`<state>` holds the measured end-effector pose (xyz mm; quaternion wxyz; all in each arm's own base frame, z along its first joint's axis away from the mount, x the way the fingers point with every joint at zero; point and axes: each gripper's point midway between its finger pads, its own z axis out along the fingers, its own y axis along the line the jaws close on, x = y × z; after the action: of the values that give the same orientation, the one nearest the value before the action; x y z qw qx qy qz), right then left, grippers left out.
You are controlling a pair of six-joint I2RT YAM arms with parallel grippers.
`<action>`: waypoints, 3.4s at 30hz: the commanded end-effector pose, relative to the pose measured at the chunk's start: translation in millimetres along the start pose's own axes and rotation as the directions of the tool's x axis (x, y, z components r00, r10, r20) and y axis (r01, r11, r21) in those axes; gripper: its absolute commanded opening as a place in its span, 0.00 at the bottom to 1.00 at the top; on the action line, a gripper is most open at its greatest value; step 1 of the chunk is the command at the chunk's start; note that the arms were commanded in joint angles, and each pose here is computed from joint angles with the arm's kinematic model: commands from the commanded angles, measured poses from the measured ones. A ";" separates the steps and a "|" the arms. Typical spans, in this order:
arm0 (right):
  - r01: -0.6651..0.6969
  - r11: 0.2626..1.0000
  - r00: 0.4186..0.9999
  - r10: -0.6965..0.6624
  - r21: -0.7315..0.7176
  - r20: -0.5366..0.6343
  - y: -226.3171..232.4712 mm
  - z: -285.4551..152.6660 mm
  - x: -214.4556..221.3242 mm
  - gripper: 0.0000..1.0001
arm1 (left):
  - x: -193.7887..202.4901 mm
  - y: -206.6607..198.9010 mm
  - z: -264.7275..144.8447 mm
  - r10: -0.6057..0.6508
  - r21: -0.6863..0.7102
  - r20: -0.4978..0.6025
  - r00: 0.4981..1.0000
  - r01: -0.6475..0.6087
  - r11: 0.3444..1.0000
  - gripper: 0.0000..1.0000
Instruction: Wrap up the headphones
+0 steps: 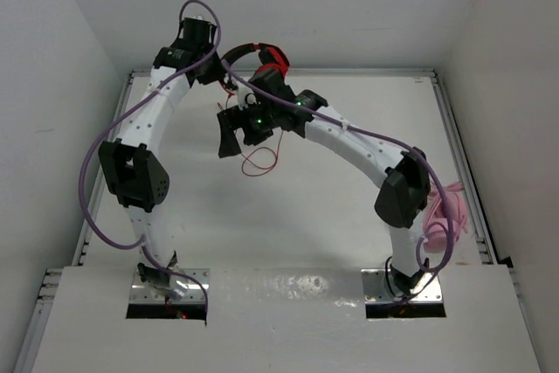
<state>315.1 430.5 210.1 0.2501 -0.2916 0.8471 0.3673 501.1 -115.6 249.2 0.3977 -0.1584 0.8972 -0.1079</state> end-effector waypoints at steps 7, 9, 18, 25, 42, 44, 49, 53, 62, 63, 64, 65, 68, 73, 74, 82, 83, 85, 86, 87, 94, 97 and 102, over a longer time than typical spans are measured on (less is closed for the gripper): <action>0.446 0.890 0.883 -0.456 0.097 0.115 -4.8 -89.2 17.1 0.99 | -39.9 -29.2 -20.9 -0.094 0.180 0.046 0.995 0.084 0.980 0.00; 0.446 0.888 0.885 -0.457 0.113 0.095 -23.8 -84.3 54.0 0.78 | -51.6 -36.5 -29.9 -0.084 0.209 0.074 0.994 0.067 0.976 0.00; 0.333 0.917 0.807 -0.398 0.220 0.436 -73.4 -8.7 20.1 0.86 | -72.4 -37.4 -52.6 -0.053 0.208 0.149 0.987 0.021 0.978 0.00; 0.129 0.957 0.766 -0.263 0.260 0.587 -107.4 41.8 -30.0 0.92 | -69.6 -38.2 -49.5 -0.074 0.210 0.137 0.988 0.044 0.977 0.00; -0.412 0.910 0.536 0.281 -0.044 0.796 -197.1 64.4 -69.1 0.00 | -53.0 -50.6 -34.5 -0.071 0.316 0.032 0.997 0.057 0.947 0.00; -0.441 0.897 0.521 0.290 -0.038 0.803 -221.7 46.1 -70.7 0.00 | -50.3 -47.9 -31.4 -0.061 0.332 0.017 0.998 0.052 0.942 0.00; -0.500 0.865 0.525 0.337 -0.037 0.782 -283.1 10.2 -52.4 0.00 | -42.0 -47.8 -35.2 0.034 0.376 0.010 0.999 -0.035 0.926 0.00; -0.459 0.888 0.565 0.327 -0.040 0.757 -302.2 -13.9 -59.8 0.00 | -6.2 -61.0 -35.7 0.210 0.486 -0.032 0.977 -0.169 0.857 0.00; -0.304 0.938 0.758 0.131 0.169 0.638 -300.1 -96.2 -77.6 0.00 | 71.2 11.1 2.8 0.734 0.319 -0.106 0.671 -0.676 0.665 0.00; -0.290 0.940 0.777 0.120 0.182 0.618 -290.1 -101.4 -76.7 0.00 | 68.6 16.7 7.6 0.750 0.275 -0.109 0.652 -0.706 0.653 0.00; -0.289 0.939 0.781 0.119 0.186 0.613 -285.5 -104.6 -77.5 0.00 | 72.5 18.9 10.8 0.767 0.262 -0.118 0.630 -0.726 0.636 0.00; -0.286 0.940 0.785 0.117 0.188 0.609 -280.9 -106.9 -77.7 0.00 | 72.8 17.4 14.4 0.794 0.227 -0.116 0.597 -0.762 0.607 0.00; -0.267 0.939 0.815 0.100 0.216 0.571 -262.6 -110.6 -76.9 0.00 | 69.4 17.6 23.7 0.805 0.115 -0.116 0.583 -0.797 0.593 0.00; -0.211 0.945 0.866 0.063 0.249 0.495 -219.2 -107.3 -73.1 0.00 | 42.0 34.0 31.1 0.750 -0.139 -0.080 0.656 -0.753 0.644 0.00; -0.197 0.949 0.874 0.056 0.246 0.483 -210.9 -105.0 -74.3 0.00 | 27.9 33.8 27.7 0.745 -0.210 -0.037 0.667 -0.734 0.646 0.00; -0.123 0.985 0.915 0.066 0.119 0.399 -115.2 -74.6 -89.6 0.00 | 26.1 13.8 19.5 0.727 -0.343 0.070 0.683 -0.668 0.661 0.00; -0.138 0.987 0.912 0.096 0.080 0.398 -100.3 -71.4 -90.1 0.00 | 22.9 15.0 20.7 0.716 -0.366 0.071 0.695 -0.649 0.667 0.00; -0.142 0.990 0.911 0.123 0.019 0.394 -80.6 -67.7 -90.5 0.00 | 23.4 16.2 22.4 0.679 -0.380 0.072 0.730 -0.609 0.696 0.00; -0.155 0.987 0.912 0.160 -0.044 0.378 -60.2 -62.9 -88.1 0.00 | 24.1 20.4 26.4 0.662 -0.401 0.064 0.747 -0.588 0.702 0.00; -0.131 0.986 0.914 0.161 -0.106 0.373 -39.4 -59.4 -86.5 0.00 | 22.7 23.8 30.4 0.616 -0.415 0.067 0.785 -0.540 0.732 0.00; -0.132 0.948 0.881 0.246 -0.289 0.405 3.5 -53.4 -64.2 0.12 | -7.1 5.1 17.6 0.352 -0.268 0.147 0.924 -0.305 0.914 0.00; -0.115 0.942 0.886 0.241 -0.316 0.396 12.1 -41.1 -61.6 0.13 | -16.0 -9.9 -0.7 0.287 -0.194 0.193 0.938 -0.250 0.949 0.00; -0.123 0.947 0.904 0.230 -0.296 0.360 10.2 -14.7 -53.7 0.19 | -33.8 -29.2 -25.5 0.196 -0.085 0.199 0.960 -0.182 0.980 0.00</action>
<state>332.7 432.4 234.9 0.3094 -0.1589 0.7755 0.5270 510.0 -110.5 230.0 0.4372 -0.0523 0.8946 0.0759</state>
